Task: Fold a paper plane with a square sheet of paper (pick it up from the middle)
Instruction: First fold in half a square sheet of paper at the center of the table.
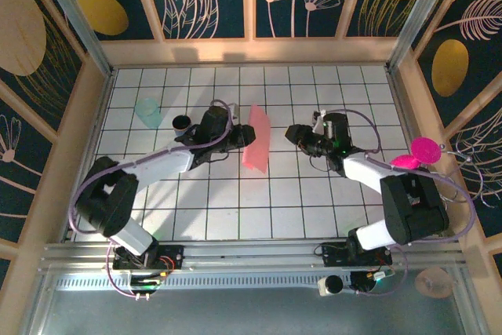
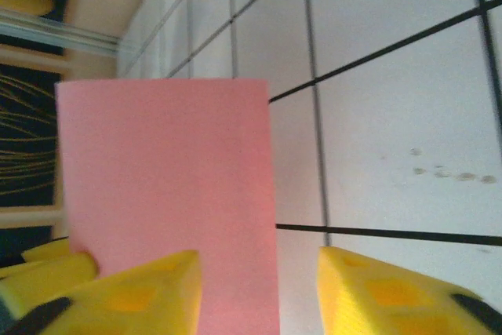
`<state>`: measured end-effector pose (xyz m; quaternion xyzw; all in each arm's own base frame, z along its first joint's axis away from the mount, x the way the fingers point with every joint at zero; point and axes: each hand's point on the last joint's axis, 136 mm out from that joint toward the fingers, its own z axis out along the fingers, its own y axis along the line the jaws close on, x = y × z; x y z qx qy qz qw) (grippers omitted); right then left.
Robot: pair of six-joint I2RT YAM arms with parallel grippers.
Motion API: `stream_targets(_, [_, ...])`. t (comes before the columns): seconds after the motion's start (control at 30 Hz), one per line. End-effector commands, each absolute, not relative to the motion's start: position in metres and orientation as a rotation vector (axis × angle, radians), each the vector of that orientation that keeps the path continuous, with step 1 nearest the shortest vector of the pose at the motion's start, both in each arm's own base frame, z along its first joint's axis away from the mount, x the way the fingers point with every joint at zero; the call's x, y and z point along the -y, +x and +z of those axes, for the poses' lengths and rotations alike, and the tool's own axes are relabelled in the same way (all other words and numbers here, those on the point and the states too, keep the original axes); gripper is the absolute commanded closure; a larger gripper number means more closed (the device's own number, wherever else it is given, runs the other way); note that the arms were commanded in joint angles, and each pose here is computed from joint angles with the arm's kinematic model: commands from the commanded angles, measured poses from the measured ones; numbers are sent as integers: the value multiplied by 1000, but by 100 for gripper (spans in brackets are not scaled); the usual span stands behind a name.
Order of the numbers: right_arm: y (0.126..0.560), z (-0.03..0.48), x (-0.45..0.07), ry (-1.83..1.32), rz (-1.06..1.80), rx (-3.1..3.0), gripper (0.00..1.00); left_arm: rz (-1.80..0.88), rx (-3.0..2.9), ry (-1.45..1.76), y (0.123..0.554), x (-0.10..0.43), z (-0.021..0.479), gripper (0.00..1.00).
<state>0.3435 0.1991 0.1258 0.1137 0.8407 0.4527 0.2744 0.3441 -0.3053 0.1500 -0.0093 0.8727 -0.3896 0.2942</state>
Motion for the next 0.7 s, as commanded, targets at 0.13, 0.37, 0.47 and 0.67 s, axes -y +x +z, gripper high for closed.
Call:
stream_targets(0.13, [328,205,-225,57,1566,-1957,26,-1502,-2095,-22,334,312,221,69])
stream_targets(0.37, [323,214,-235,4,1666,-1932,17,-1759,-1968,-27,324,314,249,71])
stream_targets(0.47, [323,210,-243,-22,1692,-1954,16,-1801,-1952,-34,323,315,251,71])
stream_targets(0.67, [321,211,-258,-75,1768,-1953,15,-1765,-1996,-67,327,314,238,72])
